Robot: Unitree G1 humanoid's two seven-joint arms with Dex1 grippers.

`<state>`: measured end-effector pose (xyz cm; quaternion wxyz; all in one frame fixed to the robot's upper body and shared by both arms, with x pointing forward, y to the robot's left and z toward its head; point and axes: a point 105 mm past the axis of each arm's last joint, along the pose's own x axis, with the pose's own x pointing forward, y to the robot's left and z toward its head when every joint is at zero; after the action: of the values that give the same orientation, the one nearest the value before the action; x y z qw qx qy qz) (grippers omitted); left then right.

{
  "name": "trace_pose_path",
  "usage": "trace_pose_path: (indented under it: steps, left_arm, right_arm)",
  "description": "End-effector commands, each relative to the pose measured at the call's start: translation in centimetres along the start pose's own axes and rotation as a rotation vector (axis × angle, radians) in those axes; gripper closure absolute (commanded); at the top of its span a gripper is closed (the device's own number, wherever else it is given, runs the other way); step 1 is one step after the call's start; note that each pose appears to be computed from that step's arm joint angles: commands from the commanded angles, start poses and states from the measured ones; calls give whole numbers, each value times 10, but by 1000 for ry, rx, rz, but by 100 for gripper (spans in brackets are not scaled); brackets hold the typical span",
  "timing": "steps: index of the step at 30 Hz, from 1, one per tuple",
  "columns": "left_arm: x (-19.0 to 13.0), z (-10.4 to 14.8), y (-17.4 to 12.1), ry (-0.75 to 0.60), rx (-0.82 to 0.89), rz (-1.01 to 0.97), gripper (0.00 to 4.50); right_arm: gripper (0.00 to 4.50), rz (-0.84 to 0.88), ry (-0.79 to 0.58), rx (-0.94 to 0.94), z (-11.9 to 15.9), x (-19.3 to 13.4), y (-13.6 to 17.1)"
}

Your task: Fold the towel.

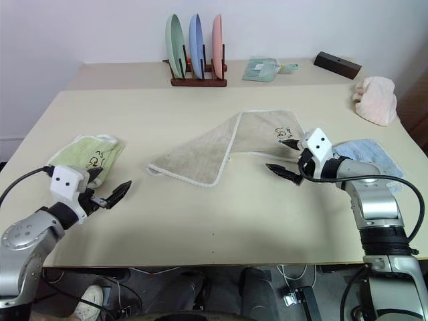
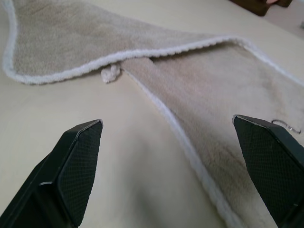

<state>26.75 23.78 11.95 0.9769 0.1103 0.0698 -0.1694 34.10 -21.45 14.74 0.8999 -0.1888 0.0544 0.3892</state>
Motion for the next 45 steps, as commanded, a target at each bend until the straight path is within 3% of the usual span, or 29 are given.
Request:
trace_pose_path:
  steps: [1,18,24,27,36,40,45]
  left_arm:
    - [0,7,-2,-31,30,-3,0]
    - [13,17,-16,-48,44,-101,0]
    - [26,19,-33,-49,67,-229,0]
    - [44,32,-61,-71,70,-408,0]
    - [105,47,-138,-7,350,-750,0]
    - [111,38,-154,89,322,-833,0]
    - [123,36,-157,153,292,-780,0]
  right_arm:
    - [1,-1,-48,-37,18,3,-2]
    - [1,10,-62,-11,5,4,17]
    - [1,12,-71,16,2,1,33]
    - [1,11,-78,17,6,-1,33]
    - [1,32,-87,29,4,9,42]
    - [1,25,-96,38,3,9,46]
    - [1,14,-94,44,0,8,51]
